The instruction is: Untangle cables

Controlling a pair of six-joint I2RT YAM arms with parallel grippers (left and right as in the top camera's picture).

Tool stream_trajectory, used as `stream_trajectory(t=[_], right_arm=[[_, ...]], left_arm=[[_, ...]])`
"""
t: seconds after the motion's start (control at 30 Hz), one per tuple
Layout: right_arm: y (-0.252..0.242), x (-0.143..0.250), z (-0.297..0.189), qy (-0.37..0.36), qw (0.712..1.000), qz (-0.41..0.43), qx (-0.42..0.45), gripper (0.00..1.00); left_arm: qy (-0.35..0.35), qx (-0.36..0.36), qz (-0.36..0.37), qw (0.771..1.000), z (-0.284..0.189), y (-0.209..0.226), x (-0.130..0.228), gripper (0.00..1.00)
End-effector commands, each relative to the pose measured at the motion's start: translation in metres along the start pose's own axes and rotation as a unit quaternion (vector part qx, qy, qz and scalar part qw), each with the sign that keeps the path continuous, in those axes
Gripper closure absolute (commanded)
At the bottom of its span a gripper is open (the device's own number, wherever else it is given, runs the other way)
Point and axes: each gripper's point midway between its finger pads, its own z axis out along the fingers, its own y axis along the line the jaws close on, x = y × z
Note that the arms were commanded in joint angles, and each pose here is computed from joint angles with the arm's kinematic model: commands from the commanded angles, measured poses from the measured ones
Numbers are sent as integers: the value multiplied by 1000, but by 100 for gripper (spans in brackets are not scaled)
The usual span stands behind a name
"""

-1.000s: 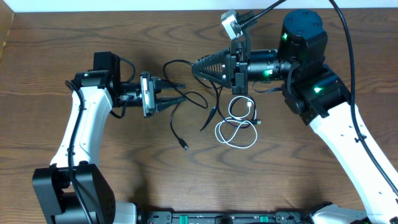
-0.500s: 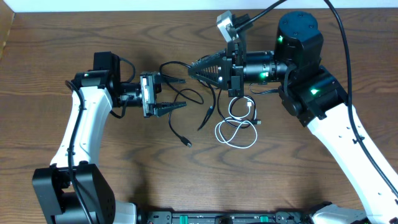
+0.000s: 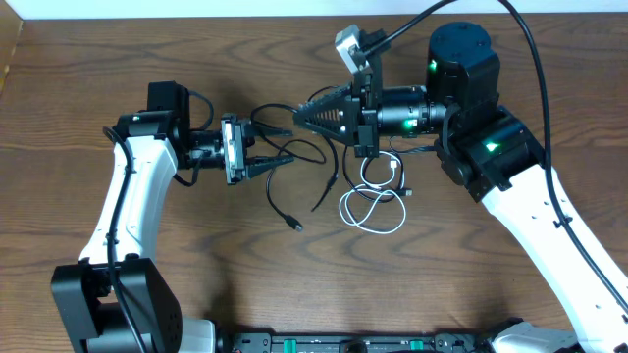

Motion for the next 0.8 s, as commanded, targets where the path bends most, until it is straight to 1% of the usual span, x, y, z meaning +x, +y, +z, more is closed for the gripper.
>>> stream_trajectory(t=[0.0,0.03,0.1,0.17,0.33,0.4,0.5,0.6,0.7,0.77], right_arm=[[5,-6,-3,-11,1000,-20,11,99],[4,-6,-3,-11,1000,-20,11,99],[4,-6,-3,-11,1000,-20,11,99],[5,-6,-3,-11,1000,-20,11,99],[5,-6,-3,-11,1000,-19,11,99],[3,-7,-4,-12,1000,-19,13,99],[-5,-11,-12,-20,999,7,24,99],[-20,-10,-24,-23,998,46,47,99],[-42,2,-42,-11,991,104,82,99],[-55,12,-54,-4,985,135,104,99]], left_arm=[[10,8,0,1000,-1,-3,2,71],[10,8,0,1000,-1,-3,2,75],[10,8,0,1000,-1,-3,2,85],[10,8,0,1000,-2,-3,2,92],[9,8,0,1000,-2,-3,2,92],[-1,2,0,1000,-1,-1,-1,92],[-48,-23,0,999,-3,8,-17,93],[-119,-62,-1,991,-9,21,-42,93],[-168,-90,-1,982,-15,30,-58,93],[-212,-113,-4,971,-23,38,-72,93]])
